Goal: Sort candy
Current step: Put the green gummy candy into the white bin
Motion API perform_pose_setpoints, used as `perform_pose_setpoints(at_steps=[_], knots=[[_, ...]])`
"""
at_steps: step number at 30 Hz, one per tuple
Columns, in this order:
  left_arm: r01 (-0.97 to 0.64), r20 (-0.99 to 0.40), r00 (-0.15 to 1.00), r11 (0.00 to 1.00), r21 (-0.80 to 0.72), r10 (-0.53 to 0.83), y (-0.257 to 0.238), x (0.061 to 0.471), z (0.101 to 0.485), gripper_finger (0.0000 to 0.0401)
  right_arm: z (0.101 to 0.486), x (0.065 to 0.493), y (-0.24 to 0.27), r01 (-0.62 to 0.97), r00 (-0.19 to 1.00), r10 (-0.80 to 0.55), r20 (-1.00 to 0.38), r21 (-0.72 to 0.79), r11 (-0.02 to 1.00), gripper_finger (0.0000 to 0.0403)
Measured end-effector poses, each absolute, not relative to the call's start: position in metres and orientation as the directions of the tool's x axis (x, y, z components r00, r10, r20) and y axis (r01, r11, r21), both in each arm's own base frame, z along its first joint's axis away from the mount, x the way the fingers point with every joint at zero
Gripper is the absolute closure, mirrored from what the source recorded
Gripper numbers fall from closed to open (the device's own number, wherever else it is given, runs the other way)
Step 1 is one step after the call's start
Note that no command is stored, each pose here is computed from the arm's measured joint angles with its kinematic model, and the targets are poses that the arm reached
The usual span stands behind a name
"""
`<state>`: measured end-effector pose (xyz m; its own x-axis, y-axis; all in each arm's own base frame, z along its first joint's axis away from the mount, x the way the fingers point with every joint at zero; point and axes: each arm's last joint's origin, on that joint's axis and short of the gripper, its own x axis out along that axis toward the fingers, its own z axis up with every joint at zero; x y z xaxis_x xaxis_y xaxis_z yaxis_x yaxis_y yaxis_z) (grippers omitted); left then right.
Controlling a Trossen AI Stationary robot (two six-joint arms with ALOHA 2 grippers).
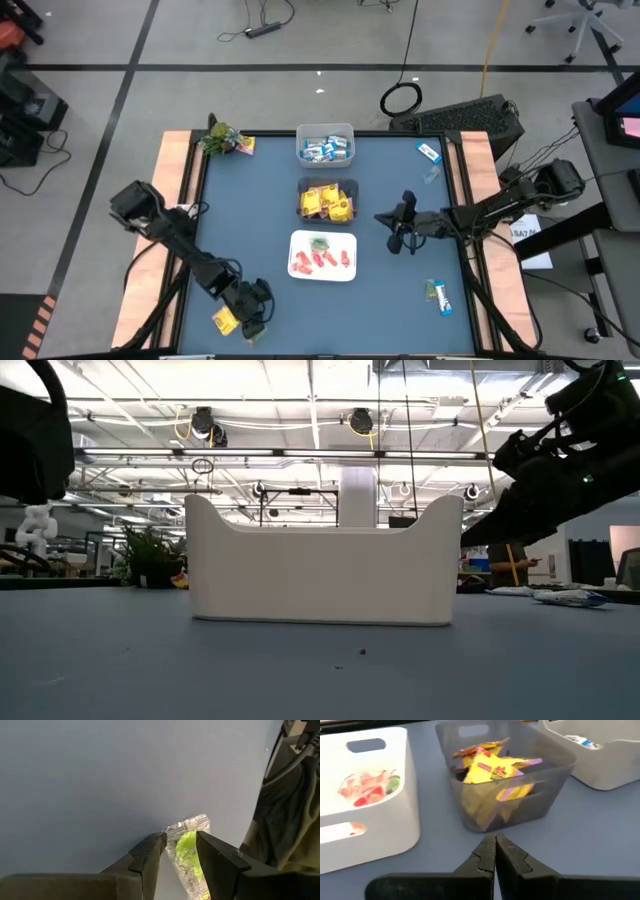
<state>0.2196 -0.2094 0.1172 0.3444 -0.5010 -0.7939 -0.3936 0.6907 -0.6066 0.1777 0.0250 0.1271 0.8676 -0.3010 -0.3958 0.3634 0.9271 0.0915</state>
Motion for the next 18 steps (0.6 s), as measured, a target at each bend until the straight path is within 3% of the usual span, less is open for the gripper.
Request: perform_pose_setpoints(at_steps=[9,18], knots=[[-0.278,-0.795,0.352,0.756,-0.593,-0.494,-0.230,0.225,0.124,0.0263,0.128,0.174,0.039,0.362,0.873,-0.319,-0.370,0.052,0.931,0.0403],[-0.292,-0.857,0.292,0.814,-0.502,-0.424,-0.252,0.232,0.164,0.0263,0.128,0.174,0.039,0.359,0.875,-0.317,-0.367,0.049,0.932,0.0403]])
